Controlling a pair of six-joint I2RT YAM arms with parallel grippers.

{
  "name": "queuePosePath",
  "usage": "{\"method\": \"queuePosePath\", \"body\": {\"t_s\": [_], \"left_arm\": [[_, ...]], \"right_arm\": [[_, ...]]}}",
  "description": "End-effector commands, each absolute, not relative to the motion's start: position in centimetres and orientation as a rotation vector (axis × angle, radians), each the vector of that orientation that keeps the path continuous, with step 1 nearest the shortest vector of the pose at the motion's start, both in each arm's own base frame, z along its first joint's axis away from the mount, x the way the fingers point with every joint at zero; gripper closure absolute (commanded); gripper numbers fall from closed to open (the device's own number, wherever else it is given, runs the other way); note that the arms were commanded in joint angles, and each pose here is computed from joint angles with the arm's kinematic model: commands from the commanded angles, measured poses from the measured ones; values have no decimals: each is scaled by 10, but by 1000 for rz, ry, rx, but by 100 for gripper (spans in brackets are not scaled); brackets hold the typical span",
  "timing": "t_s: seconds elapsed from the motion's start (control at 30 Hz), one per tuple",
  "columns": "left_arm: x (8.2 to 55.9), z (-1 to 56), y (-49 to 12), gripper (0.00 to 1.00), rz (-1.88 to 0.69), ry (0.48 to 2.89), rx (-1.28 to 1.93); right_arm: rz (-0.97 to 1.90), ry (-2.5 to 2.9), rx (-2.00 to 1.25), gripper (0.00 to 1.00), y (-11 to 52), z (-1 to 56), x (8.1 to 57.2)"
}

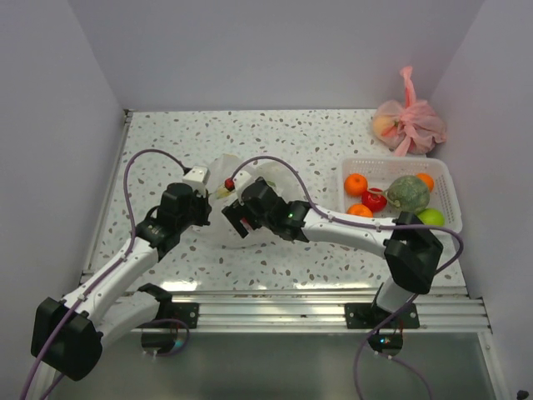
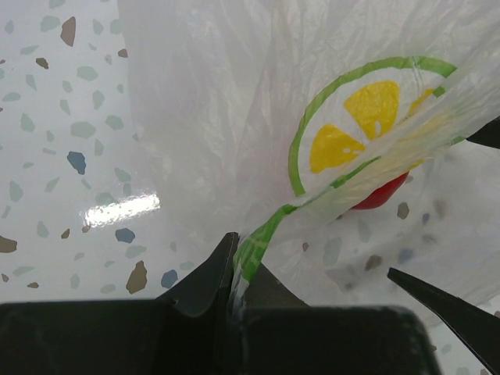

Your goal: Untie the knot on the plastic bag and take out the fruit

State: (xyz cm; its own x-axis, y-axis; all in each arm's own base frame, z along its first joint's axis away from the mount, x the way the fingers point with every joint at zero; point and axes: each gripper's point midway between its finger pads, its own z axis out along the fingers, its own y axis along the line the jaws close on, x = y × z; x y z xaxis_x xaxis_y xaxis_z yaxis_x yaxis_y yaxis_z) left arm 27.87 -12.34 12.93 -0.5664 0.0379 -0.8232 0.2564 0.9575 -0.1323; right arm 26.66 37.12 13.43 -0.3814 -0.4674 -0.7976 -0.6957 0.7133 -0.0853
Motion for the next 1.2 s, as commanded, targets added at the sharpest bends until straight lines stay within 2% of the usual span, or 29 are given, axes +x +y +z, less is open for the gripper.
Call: {"method": "queuePosePath", "body": {"t_s": [0.0,0.37,0.5,0.53,0.63,0.67,0.83,0.9,1.03,1.17], "left_arm": [[285,144,-128,100,-317,2109,214],[283,146,-132,100,-342,2098,230],[283,146,-132,100,-343,2098,233],[283,146,-132,100,-343,2098,233],[283,147,-132,100,-343,2096,232],[283,147,-132,100,-341,2096,231],[283,146,-131,100,-338,2098,230],[283,147,-131,100,-336,2096,226],[284,146,-130,100,-329,2099,223],[284,145,-129,100,-325,2101,221]], "right_arm": [[302,1977,-683,3,382,150,297],[239,2001,-610,3,386,99,329],[230,2010,-608,10,386,88,333],[247,2008,-615,14,387,88,332],[257,2006,-631,39,387,88,329],[266,2001,-633,52,387,93,328],[311,1983,-647,83,382,108,318],[360,1965,-656,90,382,123,312],[434,1937,-691,96,381,147,298],[525,1873,-735,98,382,188,284]]}}
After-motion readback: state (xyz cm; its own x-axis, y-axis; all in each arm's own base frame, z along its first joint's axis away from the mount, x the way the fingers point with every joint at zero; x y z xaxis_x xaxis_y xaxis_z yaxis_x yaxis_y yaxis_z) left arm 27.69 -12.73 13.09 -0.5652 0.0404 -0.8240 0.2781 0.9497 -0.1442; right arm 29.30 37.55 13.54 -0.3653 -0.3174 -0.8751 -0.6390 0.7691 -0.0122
